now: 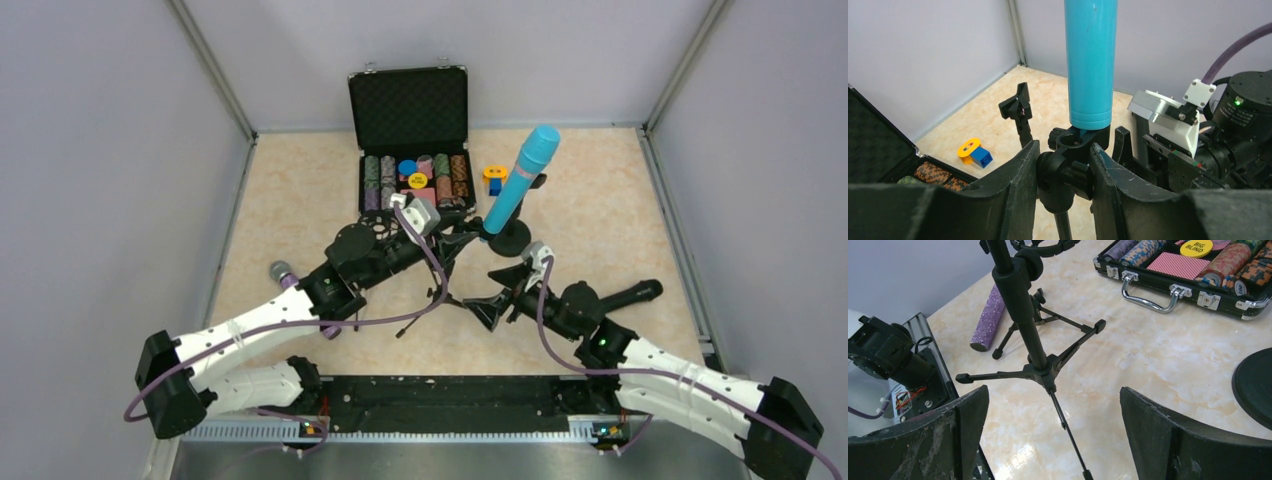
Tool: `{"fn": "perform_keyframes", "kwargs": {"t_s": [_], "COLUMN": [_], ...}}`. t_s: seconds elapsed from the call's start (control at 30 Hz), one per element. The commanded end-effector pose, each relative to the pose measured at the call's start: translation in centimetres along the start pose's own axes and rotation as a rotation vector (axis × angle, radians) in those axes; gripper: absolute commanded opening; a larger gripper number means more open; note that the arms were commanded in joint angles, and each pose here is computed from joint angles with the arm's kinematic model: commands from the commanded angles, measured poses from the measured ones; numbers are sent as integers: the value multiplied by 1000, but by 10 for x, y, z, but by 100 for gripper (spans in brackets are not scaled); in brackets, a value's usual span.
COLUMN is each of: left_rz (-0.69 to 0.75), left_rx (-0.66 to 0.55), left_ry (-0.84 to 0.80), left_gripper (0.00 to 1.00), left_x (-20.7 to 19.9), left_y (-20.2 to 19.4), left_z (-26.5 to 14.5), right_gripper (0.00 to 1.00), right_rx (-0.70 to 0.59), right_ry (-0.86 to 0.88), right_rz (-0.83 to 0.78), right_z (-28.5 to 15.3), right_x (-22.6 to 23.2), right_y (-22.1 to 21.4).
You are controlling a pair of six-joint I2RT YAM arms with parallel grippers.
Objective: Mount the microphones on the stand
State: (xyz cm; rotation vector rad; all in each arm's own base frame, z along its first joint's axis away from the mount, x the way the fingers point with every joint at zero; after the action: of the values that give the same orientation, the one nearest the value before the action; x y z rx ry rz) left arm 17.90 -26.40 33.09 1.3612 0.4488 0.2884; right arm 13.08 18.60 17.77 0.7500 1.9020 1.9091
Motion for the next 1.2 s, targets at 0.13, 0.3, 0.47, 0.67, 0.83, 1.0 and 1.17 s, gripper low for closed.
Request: {"fn": "perform_keyframes", "kwargs": {"t_s": [0.13,0.3,0.47,0.67,0.83,1.0,1.17], "left_rz": [18,19,26,46,75,106,89], "left_rx": [-268,-314,-359,-386,-404,-393,-399], "left_ry": [38,39,15,34,-15,-81,-105], "left_gripper": [0,0,0,0,0,0,0], "left_x": [5,10,15,30,37,43,50], "left_y": [30,25,23,20,13,3,-2], "left_z": [11,20,29,36,46,58,65], "right_gripper": [99,99,99,99,99,99,99], "right_rx": [3,-7,-21,-31,-38,-42,-50], "right_ry": [-5,-1,-6,-22,-43,-66,-70], "right_rz": [-6,-2,4,0,0,-5,-5], "right_z": [1,-1,-5,-11,-15,-19,-21], "right_x": [-2,-1,0,-1,-2,-4,-4], "right_y": [-1,5,11,15,16,16,19]}}
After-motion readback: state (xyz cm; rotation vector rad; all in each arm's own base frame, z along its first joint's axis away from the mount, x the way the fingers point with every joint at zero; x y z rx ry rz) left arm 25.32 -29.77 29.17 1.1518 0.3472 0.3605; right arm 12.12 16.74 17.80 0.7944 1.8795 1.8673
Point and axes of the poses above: each gripper's point midway between its finger pads, its own z axis out along the fingers, its own x axis along the line the jaws close on, y = z × x, the point moved 8 cm from there along -z, back along the fingers, and after that the axes turned 11 degrees about -z, right-handed, at the moved point
